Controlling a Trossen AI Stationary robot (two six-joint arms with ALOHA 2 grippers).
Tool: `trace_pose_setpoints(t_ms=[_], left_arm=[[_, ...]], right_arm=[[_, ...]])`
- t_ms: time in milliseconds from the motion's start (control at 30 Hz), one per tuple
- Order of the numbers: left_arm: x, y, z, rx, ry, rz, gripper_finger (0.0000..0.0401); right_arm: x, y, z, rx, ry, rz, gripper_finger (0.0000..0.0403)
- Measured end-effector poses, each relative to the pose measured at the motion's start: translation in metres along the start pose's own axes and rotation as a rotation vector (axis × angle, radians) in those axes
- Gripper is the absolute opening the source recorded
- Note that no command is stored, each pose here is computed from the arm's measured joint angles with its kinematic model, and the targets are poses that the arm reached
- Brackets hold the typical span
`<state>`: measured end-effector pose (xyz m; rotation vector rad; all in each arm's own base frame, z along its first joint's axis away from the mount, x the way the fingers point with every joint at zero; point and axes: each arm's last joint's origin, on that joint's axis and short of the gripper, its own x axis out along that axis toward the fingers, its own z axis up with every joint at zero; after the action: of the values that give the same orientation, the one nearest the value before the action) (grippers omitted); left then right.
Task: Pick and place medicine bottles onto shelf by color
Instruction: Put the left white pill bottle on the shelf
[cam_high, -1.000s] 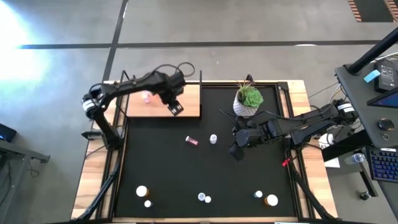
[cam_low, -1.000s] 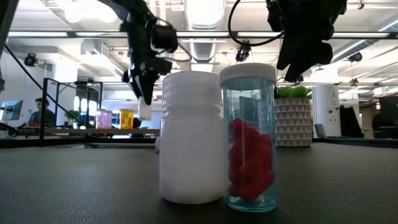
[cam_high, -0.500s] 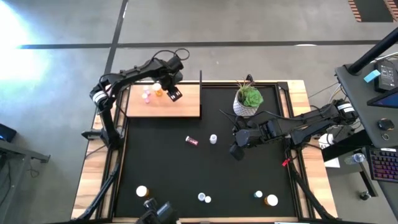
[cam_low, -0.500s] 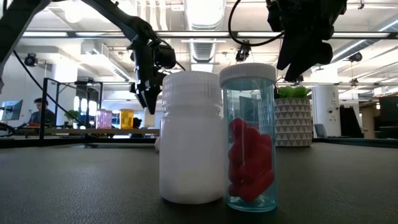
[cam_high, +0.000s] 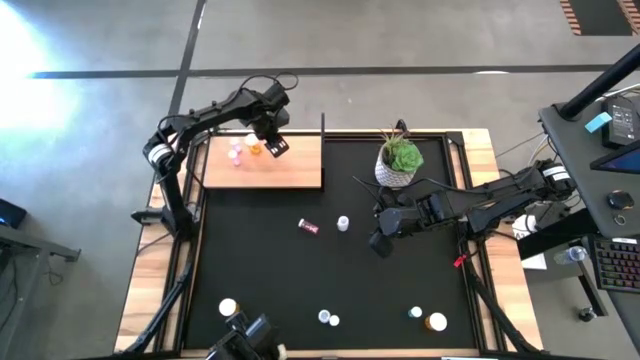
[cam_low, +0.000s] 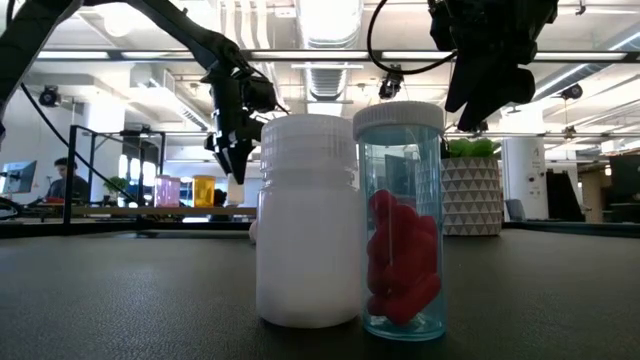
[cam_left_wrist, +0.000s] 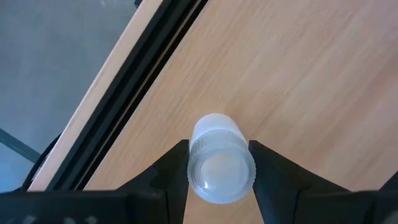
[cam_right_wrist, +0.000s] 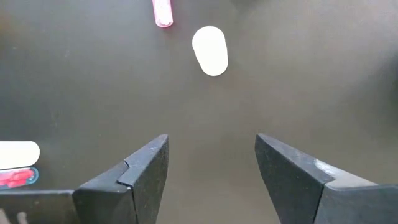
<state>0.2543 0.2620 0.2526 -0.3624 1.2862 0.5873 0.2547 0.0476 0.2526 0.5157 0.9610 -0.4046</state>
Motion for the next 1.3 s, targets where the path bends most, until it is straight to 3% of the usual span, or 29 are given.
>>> trace_pose_setpoints(t_ms=[1300], left_arm=[[0.0022, -0.0007, -0.0004, -0.001, -0.006, -0.018, 0.0147]], right_arm=[[0.0000, 0.0000, 0.0001, 0.000, 0.000, 0.000, 0.0228]])
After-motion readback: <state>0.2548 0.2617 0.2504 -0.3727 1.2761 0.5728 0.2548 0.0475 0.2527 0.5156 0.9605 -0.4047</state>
